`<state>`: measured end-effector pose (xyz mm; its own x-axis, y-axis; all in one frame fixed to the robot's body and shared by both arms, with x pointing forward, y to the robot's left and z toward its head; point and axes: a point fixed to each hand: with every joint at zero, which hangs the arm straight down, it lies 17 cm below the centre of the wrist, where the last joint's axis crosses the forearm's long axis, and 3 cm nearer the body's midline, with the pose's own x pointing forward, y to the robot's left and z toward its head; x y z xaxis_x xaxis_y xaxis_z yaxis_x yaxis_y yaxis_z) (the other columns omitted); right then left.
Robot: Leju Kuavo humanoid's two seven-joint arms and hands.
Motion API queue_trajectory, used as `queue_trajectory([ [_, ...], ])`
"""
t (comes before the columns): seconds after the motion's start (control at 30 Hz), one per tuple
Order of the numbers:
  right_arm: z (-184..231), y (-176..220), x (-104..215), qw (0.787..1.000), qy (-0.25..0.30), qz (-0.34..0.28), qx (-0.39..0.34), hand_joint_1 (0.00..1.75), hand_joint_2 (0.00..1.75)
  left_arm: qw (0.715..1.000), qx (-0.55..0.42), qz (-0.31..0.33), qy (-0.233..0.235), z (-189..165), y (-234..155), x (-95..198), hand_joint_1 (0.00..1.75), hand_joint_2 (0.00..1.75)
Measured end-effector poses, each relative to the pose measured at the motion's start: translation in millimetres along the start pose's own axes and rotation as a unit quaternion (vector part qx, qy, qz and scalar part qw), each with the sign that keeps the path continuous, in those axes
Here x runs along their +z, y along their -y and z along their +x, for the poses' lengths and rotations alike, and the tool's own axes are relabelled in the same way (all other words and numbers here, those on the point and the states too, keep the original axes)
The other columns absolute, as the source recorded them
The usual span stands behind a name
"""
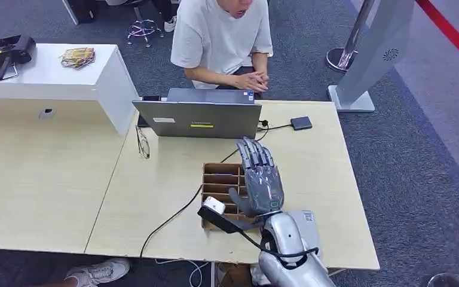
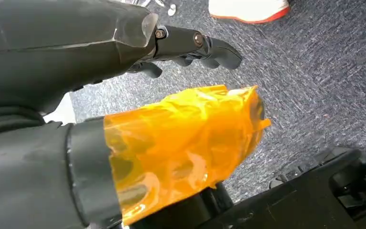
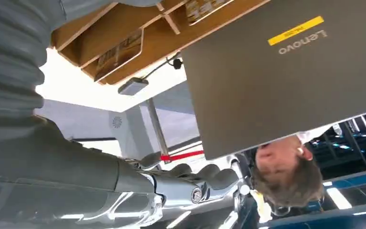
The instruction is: Pass the card to the sensor for recognition and then transmit it.
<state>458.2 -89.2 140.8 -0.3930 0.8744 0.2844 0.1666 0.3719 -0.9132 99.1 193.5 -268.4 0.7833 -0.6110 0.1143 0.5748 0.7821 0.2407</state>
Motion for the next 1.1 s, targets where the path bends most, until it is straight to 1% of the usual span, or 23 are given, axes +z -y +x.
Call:
queue_trajectory([
  [0.47,-23,0,2,1.000,-0.023,0.002,0.017,0.00,1.75,1.000,-0.001,0.000,0.000,0,0,0,0.00,0.00],
  [1.1,-42,-16,9,0.998,-0.044,0.030,0.046,0.00,1.75,1.000,-0.003,0.000,0.000,0,0,0,0.00,0.00],
])
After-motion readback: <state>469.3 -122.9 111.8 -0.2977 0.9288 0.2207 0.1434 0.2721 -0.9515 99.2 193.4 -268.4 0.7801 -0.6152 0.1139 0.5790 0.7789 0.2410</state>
